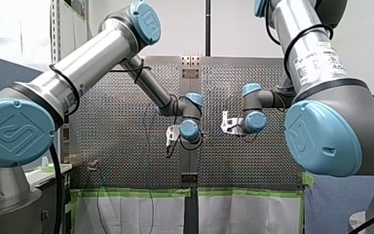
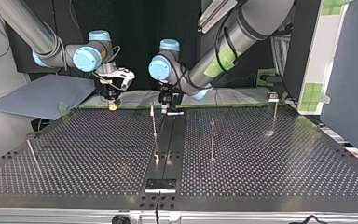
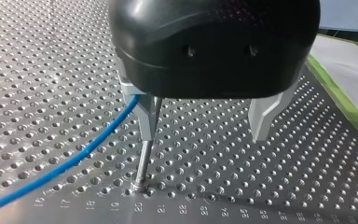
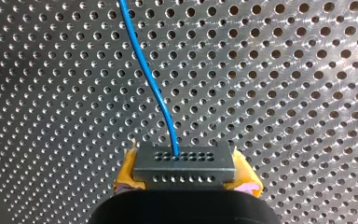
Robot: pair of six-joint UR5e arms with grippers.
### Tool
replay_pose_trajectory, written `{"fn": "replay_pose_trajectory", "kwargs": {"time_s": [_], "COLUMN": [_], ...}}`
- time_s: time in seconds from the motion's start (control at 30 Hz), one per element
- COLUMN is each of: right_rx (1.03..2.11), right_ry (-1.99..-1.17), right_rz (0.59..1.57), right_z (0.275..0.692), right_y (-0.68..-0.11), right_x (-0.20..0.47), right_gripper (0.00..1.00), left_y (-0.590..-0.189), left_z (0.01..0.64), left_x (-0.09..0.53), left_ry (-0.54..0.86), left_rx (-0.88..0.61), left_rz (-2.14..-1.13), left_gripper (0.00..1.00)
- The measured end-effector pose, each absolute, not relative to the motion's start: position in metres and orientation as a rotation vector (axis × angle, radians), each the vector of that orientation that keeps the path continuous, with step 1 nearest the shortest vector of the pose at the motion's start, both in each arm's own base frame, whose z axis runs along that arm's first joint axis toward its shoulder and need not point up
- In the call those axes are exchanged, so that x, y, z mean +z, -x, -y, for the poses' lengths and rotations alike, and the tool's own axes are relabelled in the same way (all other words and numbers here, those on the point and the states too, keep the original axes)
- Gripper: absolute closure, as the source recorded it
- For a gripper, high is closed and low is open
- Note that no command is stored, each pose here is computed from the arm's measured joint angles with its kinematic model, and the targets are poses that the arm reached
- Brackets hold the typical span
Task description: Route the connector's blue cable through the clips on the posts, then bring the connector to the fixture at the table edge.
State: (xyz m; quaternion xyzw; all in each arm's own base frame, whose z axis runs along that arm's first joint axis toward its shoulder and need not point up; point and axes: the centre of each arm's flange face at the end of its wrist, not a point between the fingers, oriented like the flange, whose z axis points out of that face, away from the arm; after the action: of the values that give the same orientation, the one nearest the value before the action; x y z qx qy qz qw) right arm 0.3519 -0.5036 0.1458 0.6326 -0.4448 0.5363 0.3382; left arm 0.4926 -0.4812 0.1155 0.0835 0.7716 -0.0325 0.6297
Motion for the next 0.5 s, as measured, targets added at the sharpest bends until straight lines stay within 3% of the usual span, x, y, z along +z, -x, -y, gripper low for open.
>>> {"fn": "replay_pose_trajectory", "kwargs": {"time_s": [0.5], "right_rx": [1.396], "right_ry": [-1.655], "right_rz": [1.158], "right_z": [0.502], "right_y": [-0.353], "right_x": [0.146], "right_gripper": [1.0], "left_y": [-0.468], "left_z": [0.471], "left_x": [0.104], "left_ry": [-0.21], "left_rx": [-0.105], "left_rz": [-1.764], "left_gripper": [0.02]}}
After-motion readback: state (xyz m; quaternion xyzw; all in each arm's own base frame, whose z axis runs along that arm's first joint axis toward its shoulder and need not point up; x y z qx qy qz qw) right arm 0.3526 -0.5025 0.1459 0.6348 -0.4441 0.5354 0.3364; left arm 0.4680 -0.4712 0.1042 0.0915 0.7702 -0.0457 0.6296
